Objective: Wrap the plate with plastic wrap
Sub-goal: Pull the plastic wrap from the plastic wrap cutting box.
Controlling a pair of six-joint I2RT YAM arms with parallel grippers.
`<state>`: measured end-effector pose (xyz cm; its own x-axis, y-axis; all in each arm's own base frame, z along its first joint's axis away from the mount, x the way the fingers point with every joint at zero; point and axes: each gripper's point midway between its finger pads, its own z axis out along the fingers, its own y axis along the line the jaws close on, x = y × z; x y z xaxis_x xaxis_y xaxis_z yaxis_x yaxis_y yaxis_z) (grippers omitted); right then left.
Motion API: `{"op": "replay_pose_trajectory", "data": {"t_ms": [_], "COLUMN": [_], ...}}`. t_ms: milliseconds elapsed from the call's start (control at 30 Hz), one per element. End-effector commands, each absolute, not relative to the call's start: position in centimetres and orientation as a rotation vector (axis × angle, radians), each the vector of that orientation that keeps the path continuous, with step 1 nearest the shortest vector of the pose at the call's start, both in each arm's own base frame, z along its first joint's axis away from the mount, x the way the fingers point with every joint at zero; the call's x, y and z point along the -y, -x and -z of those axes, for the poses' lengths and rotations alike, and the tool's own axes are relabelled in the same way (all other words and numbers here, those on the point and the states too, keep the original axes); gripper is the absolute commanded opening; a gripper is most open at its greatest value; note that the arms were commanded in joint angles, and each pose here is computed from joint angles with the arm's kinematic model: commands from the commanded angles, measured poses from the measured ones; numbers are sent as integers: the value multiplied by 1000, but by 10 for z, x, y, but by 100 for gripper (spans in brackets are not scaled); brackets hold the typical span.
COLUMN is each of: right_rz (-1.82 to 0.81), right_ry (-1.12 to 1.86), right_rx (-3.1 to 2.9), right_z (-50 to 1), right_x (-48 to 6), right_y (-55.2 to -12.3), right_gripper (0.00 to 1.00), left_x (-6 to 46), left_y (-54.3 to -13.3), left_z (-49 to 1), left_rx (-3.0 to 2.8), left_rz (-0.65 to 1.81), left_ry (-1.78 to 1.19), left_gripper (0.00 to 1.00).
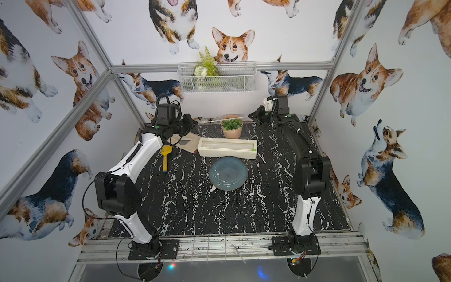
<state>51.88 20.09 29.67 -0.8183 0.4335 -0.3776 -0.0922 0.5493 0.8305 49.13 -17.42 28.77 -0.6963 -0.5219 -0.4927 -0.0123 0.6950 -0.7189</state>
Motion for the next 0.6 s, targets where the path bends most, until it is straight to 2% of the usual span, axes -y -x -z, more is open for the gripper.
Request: {"op": "replay_pose_trajectory", "data": {"t_ms": [0, 400, 567], "right_rz": [-1225, -1180, -1128], "right_ry": [-269, -266, -251], "right_rx": [-2247, -2272, -2260], "right_z": [-297, -309, -327], "right_x": [-199, -211, -203], "right_y": [-522, -458, -455], "right_gripper": [0, 0, 0], "left_x": [159, 164, 165], "left_y": [-490, -469, -470], "left_z": [-309, -308, -324], "left_rx": [-2130, -2195, -2163], "left_rz": [846, 842, 858], "left_ry": [406, 292, 284], "left_gripper": [0, 0, 0]}}
